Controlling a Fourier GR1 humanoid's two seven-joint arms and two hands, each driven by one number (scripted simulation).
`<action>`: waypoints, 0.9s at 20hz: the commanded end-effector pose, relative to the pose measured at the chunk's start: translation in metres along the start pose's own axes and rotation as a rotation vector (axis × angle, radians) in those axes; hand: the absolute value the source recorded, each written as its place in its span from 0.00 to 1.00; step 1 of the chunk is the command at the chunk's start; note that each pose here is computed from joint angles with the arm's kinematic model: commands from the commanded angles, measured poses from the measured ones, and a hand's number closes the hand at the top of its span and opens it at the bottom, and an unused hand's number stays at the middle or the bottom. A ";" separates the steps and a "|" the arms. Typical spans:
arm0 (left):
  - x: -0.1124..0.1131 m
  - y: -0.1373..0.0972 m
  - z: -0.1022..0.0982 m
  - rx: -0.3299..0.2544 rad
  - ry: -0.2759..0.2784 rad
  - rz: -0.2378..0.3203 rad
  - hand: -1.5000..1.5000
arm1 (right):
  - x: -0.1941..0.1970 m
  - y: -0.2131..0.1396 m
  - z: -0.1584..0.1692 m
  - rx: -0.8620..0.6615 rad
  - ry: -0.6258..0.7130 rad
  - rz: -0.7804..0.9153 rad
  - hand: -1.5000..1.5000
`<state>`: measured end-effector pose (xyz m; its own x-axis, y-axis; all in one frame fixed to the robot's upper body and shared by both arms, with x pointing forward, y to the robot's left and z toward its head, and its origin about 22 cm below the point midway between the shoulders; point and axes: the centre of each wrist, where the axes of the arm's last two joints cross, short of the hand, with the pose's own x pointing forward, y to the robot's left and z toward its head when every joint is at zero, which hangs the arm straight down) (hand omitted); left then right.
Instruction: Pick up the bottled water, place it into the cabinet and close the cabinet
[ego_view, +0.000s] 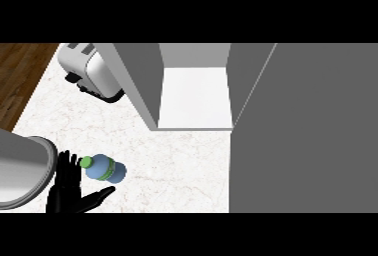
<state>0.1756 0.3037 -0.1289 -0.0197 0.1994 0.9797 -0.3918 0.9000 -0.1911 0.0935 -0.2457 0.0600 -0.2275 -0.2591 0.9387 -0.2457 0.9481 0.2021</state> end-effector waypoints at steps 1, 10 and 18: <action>-0.026 -0.003 0.008 -0.017 0.004 0.011 0.00 | 0.006 0.008 -0.006 0.021 -0.026 0.013 0.00; -0.033 -0.009 -0.027 -0.047 0.036 0.095 0.00 | 0.002 0.011 -0.023 -0.005 0.005 -0.021 0.00; -0.047 -0.023 -0.010 -0.096 0.035 0.209 0.00 | -0.010 0.018 0.001 0.020 0.032 -0.033 0.00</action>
<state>0.1950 0.3012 -0.1630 -0.0780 0.3222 0.9434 -0.3199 0.8882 -0.3298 0.1000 -0.2341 0.0551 -0.2125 -0.2713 0.9387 -0.2548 0.9428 0.2148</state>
